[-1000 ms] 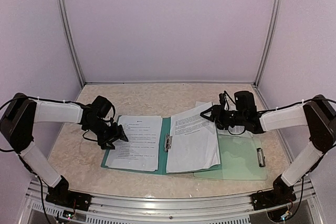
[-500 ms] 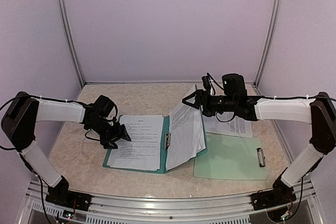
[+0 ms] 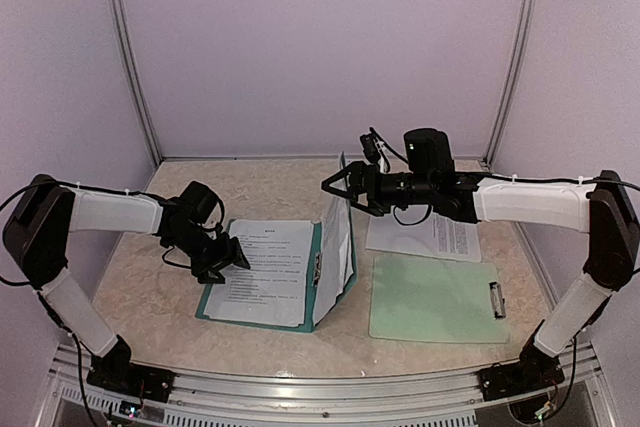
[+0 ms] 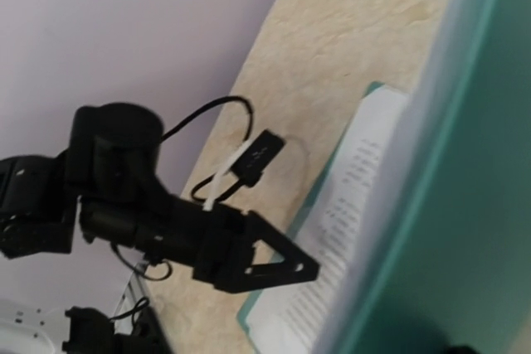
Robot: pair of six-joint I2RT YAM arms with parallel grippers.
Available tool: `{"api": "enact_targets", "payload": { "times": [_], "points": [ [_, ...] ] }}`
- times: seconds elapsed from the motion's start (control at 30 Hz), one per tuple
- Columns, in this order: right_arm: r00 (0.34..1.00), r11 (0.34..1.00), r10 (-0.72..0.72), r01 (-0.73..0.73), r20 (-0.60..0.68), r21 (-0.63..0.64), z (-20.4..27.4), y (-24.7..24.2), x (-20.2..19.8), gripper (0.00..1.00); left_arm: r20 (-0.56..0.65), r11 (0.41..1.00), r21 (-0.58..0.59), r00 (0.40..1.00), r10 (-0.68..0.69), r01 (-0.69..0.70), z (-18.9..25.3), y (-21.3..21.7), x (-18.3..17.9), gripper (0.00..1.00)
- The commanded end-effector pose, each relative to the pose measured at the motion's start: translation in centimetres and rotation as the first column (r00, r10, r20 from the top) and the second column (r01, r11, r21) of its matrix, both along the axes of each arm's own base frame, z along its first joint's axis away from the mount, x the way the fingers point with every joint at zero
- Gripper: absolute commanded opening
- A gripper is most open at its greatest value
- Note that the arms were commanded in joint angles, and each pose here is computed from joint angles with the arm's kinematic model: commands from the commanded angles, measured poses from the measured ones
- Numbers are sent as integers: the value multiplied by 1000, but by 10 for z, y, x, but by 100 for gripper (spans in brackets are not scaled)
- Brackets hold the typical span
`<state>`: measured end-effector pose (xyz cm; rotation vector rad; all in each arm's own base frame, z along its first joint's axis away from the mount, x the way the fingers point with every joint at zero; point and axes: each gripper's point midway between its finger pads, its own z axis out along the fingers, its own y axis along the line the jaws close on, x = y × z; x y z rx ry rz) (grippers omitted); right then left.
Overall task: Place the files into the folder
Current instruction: Close the folder with files at the center of the board.
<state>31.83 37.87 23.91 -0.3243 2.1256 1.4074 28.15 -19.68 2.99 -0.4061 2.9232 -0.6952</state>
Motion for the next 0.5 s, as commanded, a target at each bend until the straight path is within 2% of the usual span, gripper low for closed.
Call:
{"api": "enact_targets", "payload": {
  "times": [0.0, 0.47],
  "points": [
    [998, 998, 60, -60, -9, 14, 2, 20, -9, 93, -53, 999, 29, 999, -13, 14, -14, 1, -10, 74],
    [988, 981, 149, -151, 26, 120, 16, 54, -20, 94, -49, 1000, 27, 999, -10, 12, -13, 2, -10, 74]
  ]
}}
